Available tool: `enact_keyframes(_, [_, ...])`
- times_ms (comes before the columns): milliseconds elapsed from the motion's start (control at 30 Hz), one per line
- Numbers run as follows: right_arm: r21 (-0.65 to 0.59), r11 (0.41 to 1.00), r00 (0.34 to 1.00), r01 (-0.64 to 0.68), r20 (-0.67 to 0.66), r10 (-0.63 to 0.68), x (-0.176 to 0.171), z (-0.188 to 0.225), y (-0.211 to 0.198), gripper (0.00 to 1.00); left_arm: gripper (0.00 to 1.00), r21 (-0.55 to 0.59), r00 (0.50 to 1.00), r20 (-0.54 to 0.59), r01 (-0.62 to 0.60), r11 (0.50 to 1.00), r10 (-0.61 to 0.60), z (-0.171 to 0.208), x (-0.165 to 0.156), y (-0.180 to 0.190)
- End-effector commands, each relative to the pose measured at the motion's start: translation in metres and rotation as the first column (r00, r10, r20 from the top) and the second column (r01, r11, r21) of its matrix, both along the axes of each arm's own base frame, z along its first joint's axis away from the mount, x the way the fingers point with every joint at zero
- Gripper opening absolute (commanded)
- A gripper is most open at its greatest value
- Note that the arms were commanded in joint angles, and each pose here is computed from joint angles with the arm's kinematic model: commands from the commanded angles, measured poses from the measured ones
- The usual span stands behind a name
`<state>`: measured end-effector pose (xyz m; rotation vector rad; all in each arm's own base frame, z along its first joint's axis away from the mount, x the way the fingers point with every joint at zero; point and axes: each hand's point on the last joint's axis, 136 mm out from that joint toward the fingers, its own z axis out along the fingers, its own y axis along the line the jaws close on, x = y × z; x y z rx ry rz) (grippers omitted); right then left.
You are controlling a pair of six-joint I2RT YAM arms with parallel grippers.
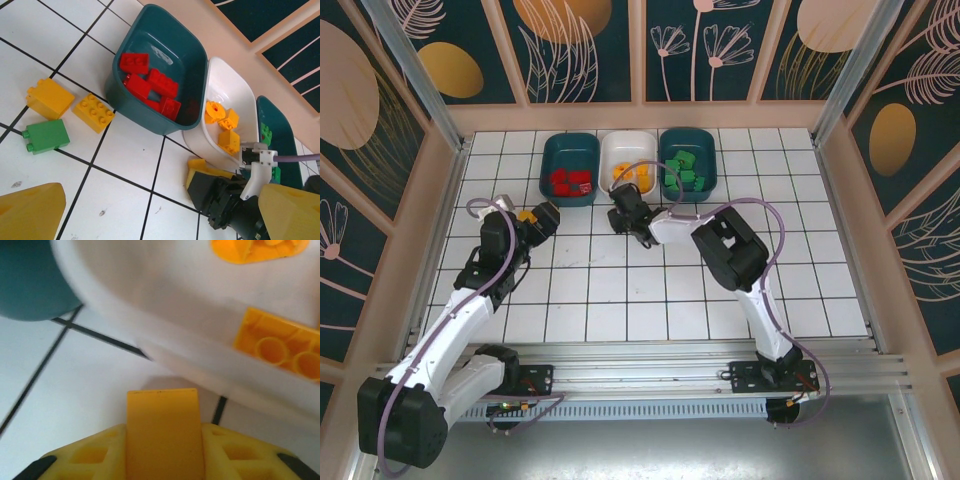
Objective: Sort the legos into containers by color
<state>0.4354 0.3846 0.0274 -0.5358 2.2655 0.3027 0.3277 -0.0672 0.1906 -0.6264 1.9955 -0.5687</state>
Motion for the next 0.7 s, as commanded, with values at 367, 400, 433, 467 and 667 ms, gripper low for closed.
enact_keyframes(367, [0.222,0.975,0.992,0.024,0.119,-0.051,0.014,0.123,-0.011,0.3,0.98,0.02,0.997,-0.038,-0.073,0.997,0.074,-0.015,-0.01,0.015])
enact_keyframes(400, [0.221,0.974,0.992,0.051,0.097,-0.074,0.027,0.119,-0.017,0.31,0.98,0.021,0.996,-0.045,-0.081,0.997,0.081,-0.017,-0.011,0.016])
enact_keyframes(433, [0.218,0.973,0.993,0.07,0.082,-0.09,0.037,0.117,-0.021,0.32,0.98,0.02,0.995,-0.052,-0.089,0.996,0.09,-0.019,-0.013,0.018])
enact_keyframes(467, [0.202,0.975,0.992,0.09,0.069,-0.106,0.047,0.113,-0.026,0.35,0.98,0.02,0.994,-0.057,-0.095,0.995,0.096,-0.021,-0.014,0.019])
enact_keyframes(667, [0.192,0.976,0.988,0.099,0.096,-0.119,0.083,0.137,-0.031,0.68,0.99,0.021,0.987,-0.084,-0.133,0.991,0.134,-0.029,-0.023,0.026])
